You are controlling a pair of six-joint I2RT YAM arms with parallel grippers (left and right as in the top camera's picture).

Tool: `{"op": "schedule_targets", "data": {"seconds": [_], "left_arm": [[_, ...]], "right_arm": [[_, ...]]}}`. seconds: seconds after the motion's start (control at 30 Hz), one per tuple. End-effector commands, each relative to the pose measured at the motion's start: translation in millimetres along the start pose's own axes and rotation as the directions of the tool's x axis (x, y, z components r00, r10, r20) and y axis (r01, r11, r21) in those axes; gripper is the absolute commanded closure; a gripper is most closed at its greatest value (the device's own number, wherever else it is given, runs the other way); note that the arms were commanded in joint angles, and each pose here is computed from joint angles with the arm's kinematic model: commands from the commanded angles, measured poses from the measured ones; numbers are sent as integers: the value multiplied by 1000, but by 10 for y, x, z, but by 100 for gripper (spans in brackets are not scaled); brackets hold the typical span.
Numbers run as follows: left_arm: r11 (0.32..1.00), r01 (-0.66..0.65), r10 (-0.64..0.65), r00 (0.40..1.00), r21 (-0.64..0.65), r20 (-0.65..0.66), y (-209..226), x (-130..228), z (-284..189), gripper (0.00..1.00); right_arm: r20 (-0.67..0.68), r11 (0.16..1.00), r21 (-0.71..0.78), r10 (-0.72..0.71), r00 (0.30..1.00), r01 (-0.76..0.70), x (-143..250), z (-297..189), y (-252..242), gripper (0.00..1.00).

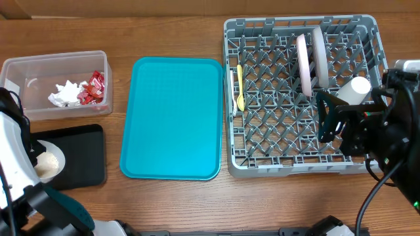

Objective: Sort waste into correct bins and load items into the dishwasher rack
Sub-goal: 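Lift the bowl with the left gripper toward the clear bin, then tilt the white bowl with the left gripper to pour rice onto the black tray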

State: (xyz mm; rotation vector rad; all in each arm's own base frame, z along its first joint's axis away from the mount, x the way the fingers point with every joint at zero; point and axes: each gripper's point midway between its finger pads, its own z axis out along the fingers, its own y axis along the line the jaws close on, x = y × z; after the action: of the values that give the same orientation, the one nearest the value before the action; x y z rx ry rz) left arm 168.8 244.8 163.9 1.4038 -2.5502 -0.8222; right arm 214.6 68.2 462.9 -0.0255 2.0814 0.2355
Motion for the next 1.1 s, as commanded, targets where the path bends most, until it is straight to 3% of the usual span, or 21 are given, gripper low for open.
{"op": "schedule_targets", "data": {"seconds": [0.0,0.43,0.63,0.9,1.07], "left_arm": [[996,27,-28,1000,-86,-7,35,-21,91,96],[930,-6,15,1000,-369,21,-87,-64,184,96],[873,-61,166,970,-483,177,-423,-214,-48,96],[797,-207,354,921,-567,163,-855,-163,-54,96],[773,-238,397,904,-589,156,-880,-120,-133,96]], "right_arm": [[11,1000,0,0,1000,0,-18,-21,-4,0],[11,1000,0,0,1000,0,-18,-21,-4,0],[11,1000,0,0,1000,0,-18,-21,-3,0],[11,1000,0,0,1000,0,-18,-21,-3,0],[11,1000,0,0,1000,0,-18,-21,-3,0]]}}
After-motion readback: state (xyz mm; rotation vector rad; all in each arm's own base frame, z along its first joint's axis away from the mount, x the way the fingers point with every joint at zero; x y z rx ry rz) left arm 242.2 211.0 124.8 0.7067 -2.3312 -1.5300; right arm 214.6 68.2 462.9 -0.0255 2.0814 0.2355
